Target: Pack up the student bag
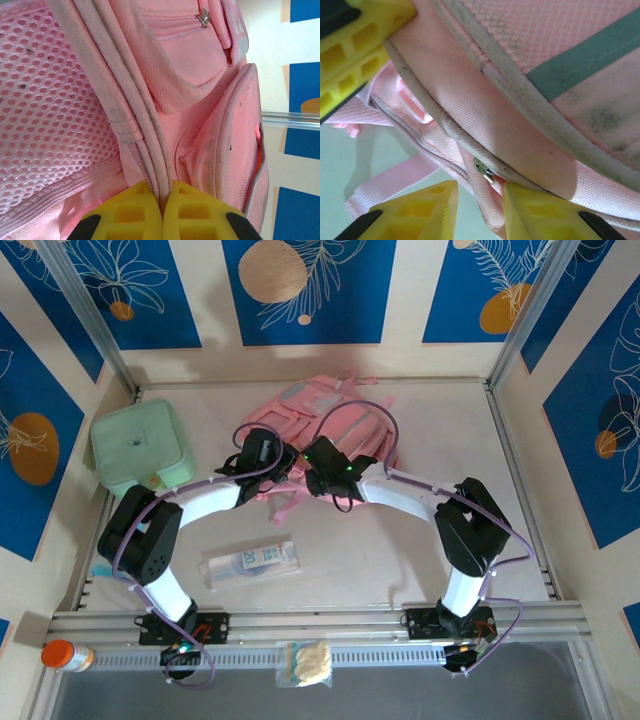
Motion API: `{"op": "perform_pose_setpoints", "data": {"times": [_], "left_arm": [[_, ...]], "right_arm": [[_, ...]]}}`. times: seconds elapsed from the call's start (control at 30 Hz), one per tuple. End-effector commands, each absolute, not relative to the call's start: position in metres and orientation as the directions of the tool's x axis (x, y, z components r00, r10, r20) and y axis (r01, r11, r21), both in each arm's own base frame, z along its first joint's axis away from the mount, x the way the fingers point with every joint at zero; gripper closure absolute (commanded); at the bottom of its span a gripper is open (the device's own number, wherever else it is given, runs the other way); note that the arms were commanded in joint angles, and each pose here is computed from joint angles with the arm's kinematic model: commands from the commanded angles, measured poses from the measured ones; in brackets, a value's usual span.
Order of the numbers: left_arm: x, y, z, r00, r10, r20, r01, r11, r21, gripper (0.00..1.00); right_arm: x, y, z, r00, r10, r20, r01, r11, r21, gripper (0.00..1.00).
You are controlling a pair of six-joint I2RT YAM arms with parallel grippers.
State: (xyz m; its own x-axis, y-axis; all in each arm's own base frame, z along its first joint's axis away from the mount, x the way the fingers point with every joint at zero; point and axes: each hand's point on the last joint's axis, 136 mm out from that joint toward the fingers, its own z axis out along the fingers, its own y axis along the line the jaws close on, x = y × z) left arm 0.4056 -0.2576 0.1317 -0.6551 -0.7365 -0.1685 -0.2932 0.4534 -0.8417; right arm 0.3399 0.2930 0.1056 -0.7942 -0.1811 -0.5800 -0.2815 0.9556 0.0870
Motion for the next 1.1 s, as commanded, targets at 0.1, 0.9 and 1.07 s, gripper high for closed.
{"op": "perform_pose_setpoints", "data": {"times": [0.1, 0.9, 1.07], "left_arm": [[0.409, -0.276, 0.16, -0.689, -0.699, -0.19, -0.209, 0.443, -0.872, 1.0], [0.406, -0.284, 0.159, -0.692, -0.707, -0.145, -0.216, 0.394, -0.893, 1.0], [0.405, -0.282, 0.157, -0.688, -0.711, -0.146, -0.217, 0.394, -0.893, 1.0]], "right_arm": [[0.357, 0.269, 0.111, -0.771, -0.174, -0.613, -0.194, 0.98, -0.034, 0.64], [0.353, 0.307, 0.124, -0.85, -0.051, -0.525, -0.126, 0.986, 0.107, 0.71], [0.364, 0.28, 0.117, -0.836, -0.031, -0.548, -0.068, 0.997, 0.046, 0.74]]}}
